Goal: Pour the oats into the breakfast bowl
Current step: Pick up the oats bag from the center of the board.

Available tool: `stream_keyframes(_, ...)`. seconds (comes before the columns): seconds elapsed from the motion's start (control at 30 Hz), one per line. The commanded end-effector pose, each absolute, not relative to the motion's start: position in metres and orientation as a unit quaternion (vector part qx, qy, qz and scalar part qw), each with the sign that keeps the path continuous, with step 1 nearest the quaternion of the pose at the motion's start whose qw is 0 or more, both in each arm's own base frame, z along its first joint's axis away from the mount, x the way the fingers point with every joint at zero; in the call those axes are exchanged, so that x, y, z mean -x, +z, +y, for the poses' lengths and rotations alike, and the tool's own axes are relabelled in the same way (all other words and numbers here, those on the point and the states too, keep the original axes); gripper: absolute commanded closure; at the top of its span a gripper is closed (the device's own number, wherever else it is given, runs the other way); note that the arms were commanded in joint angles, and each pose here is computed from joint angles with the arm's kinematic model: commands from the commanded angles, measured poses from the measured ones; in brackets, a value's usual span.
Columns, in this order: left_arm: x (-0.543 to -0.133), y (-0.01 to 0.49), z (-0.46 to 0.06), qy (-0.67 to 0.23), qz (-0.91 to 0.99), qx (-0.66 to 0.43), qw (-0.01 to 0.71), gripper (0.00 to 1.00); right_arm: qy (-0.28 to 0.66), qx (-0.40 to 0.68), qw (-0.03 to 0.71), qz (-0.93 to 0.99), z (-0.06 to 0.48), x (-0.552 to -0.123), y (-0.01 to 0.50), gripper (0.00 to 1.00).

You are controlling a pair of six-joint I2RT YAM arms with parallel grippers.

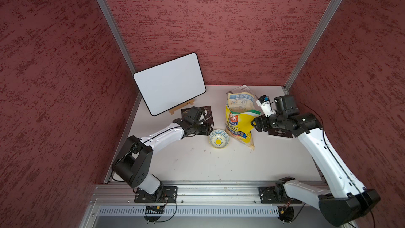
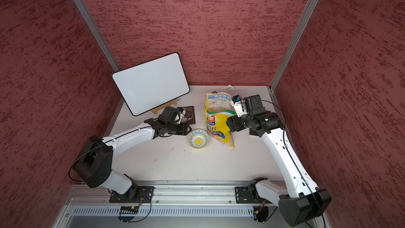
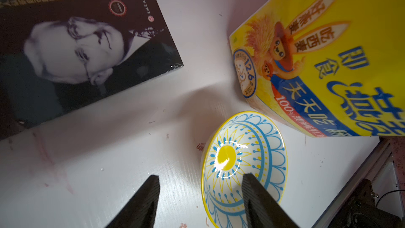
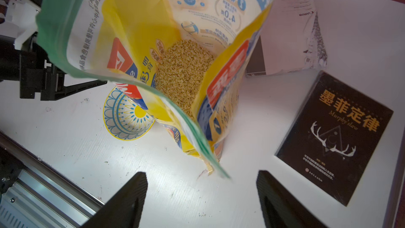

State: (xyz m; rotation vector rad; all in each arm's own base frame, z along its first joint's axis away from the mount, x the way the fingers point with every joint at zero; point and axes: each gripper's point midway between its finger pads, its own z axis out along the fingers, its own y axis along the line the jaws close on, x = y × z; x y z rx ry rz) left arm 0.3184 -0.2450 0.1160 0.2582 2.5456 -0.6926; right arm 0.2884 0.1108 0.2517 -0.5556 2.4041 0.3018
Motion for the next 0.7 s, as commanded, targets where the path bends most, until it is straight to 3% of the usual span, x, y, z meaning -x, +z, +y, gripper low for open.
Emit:
stream_keyframes(0.0,-0.334,0.153,-0.236,-0.259,0.910,-0.103,0.306,0.34,0.109,0.275,0.372,0.880,0.123,-0.317,0.261,0.35)
stream_keyframes(0.07,-0.339,0.171,-0.228,-0.257,0.903,-0.105,0.328,0.33,0.102,0.289,0.371,0.876,0.124,-0.327,0.257,0.53)
stream_keyframes(0.3,-0.361,0.231,-0.208,-0.249,0.864,-0.127,0.418,0.29,0.094,0.360,0.397,0.839,0.123,-0.339,0.257,0.98)
stream_keyframes(0.5,-0.382,0.284,-0.214,-0.265,0.795,-0.174,0.517,0.25,0.081,0.412,0.446,0.791,0.116,-0.345,0.279,1.00)
stream_keyframes(0.67,-0.389,0.293,-0.217,-0.252,0.789,-0.195,0.525,0.24,0.084,0.443,0.451,0.770,0.112,-0.351,0.288,1.00)
